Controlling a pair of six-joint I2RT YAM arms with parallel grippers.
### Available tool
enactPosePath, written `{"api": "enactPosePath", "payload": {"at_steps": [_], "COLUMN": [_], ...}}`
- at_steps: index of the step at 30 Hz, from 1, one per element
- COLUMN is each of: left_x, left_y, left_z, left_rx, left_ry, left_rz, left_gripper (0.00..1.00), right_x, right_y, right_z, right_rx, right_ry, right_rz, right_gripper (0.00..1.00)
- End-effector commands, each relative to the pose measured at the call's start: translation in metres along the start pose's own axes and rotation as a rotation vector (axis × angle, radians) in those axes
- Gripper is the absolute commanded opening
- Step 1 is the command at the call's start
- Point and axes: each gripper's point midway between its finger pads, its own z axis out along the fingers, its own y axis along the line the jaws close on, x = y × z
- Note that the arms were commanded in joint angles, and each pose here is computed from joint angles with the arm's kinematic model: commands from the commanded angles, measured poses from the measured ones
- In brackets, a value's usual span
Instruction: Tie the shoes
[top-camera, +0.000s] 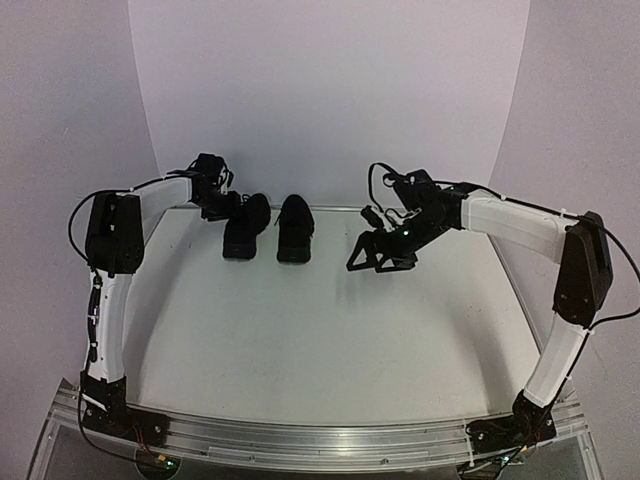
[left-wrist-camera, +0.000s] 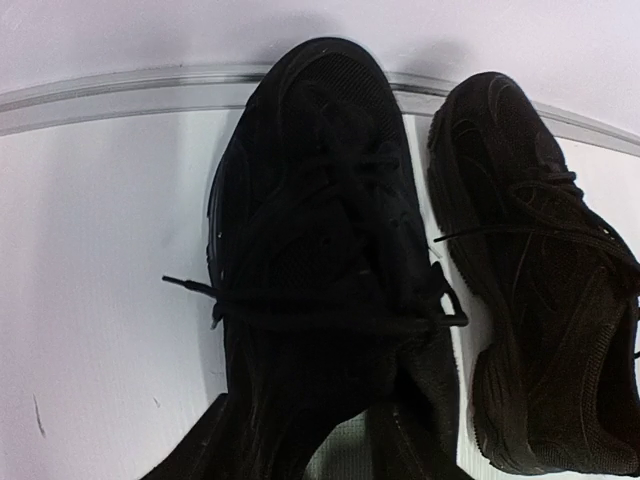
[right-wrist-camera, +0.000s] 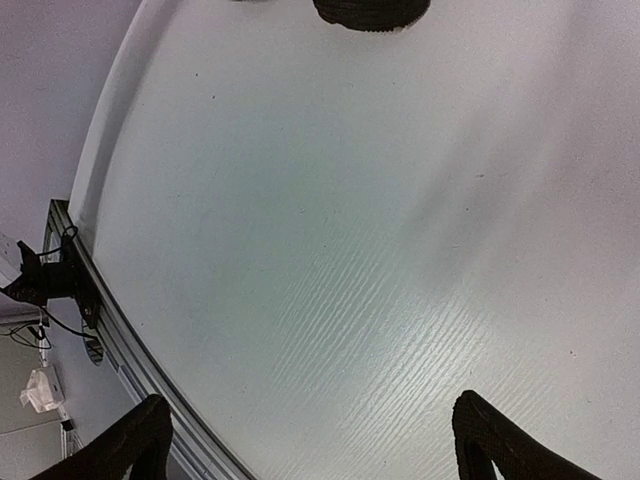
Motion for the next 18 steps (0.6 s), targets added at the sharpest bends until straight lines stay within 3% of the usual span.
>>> {"api": "enactPosePath", "payload": {"at_steps": [1,4,7,14,18], "left_x": [-0.054,-0.05,-0.036,0.009,0.051], "left_y": [-0.02,-0.032,-0.035,-0.05,-0.058], "left_z": [-0.057,-0.081,-0.112,-0.163,-0.186], "left_rx": [0.043,0.097,0.106,0.179,0.239], "left_ry": [-0.15,-0.139,-0.102,0.072,0.092], "left_rz": [0.034,0.058,0.055,-0.106,-0.165], "left_gripper": [0.61,0.83,0.98,1.0,1.0], "right_x": [-0.024,-0.037,-0.049,-0.063,-0.046], "right_y": [0.003,-0.001,-0.004,0.006,0.009], "right_z": [-0.016,-0.026,-0.036,-0.052,-0.039], "right_rx": [-0.014,-0.008,-0.007,-0.061,-0.136], "right_ry": [-0.065,-0.101,-0.137,-0.209,-0.177], "right_rz": [-0.03,-0.04,-0.055,-0.109,-0.108], "right_gripper": [0.94,0.94,0.94,0.95,0.95]}}
